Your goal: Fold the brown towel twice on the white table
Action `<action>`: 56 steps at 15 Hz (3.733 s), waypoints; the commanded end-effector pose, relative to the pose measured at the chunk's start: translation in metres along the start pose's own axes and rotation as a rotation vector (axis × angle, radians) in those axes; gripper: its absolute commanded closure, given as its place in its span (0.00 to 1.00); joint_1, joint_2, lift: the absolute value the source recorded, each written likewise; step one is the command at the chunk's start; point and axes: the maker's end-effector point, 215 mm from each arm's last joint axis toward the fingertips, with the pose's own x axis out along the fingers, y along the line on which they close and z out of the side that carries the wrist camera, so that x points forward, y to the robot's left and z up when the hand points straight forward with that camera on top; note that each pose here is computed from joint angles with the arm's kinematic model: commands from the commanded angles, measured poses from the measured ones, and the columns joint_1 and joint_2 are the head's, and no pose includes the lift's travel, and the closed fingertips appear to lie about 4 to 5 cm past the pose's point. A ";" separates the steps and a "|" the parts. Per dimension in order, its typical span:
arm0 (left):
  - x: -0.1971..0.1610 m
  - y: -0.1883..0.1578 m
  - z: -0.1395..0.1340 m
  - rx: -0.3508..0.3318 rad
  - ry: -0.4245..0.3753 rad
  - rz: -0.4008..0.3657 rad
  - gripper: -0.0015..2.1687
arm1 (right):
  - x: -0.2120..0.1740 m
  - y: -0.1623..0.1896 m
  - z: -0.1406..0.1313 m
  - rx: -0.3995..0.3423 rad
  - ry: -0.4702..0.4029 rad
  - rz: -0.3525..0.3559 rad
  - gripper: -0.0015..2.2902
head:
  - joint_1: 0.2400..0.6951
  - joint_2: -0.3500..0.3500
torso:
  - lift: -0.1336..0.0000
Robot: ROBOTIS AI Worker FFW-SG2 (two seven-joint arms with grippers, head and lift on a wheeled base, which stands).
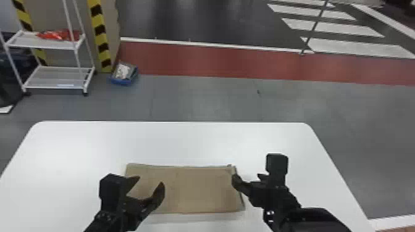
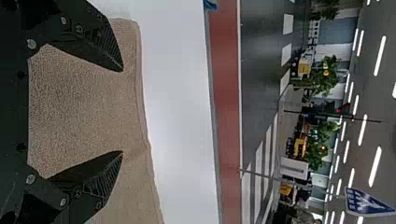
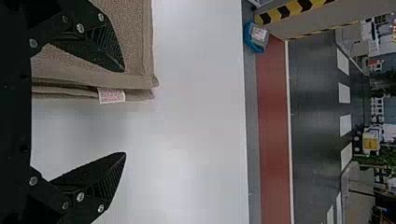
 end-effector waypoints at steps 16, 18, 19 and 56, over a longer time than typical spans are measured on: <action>0.031 -0.013 -0.042 0.057 0.118 -0.017 0.93 | 0.010 -0.001 -0.018 0.029 0.107 0.015 0.10 | 1.00 0.18 | 1.00; 0.033 -0.016 -0.043 0.063 0.121 -0.023 0.93 | 0.015 -0.002 -0.021 0.031 0.122 0.014 0.11 | 1.00 0.18 | 1.00; 0.032 -0.016 -0.044 0.063 0.124 -0.025 0.93 | 0.018 -0.001 -0.026 0.033 0.142 0.015 0.11 | 1.00 0.18 | 1.00; -0.031 -0.002 -0.024 -0.127 0.191 -0.113 0.93 | -0.050 0.099 0.048 0.252 0.030 0.392 0.50 | 1.00 0.31 | 1.00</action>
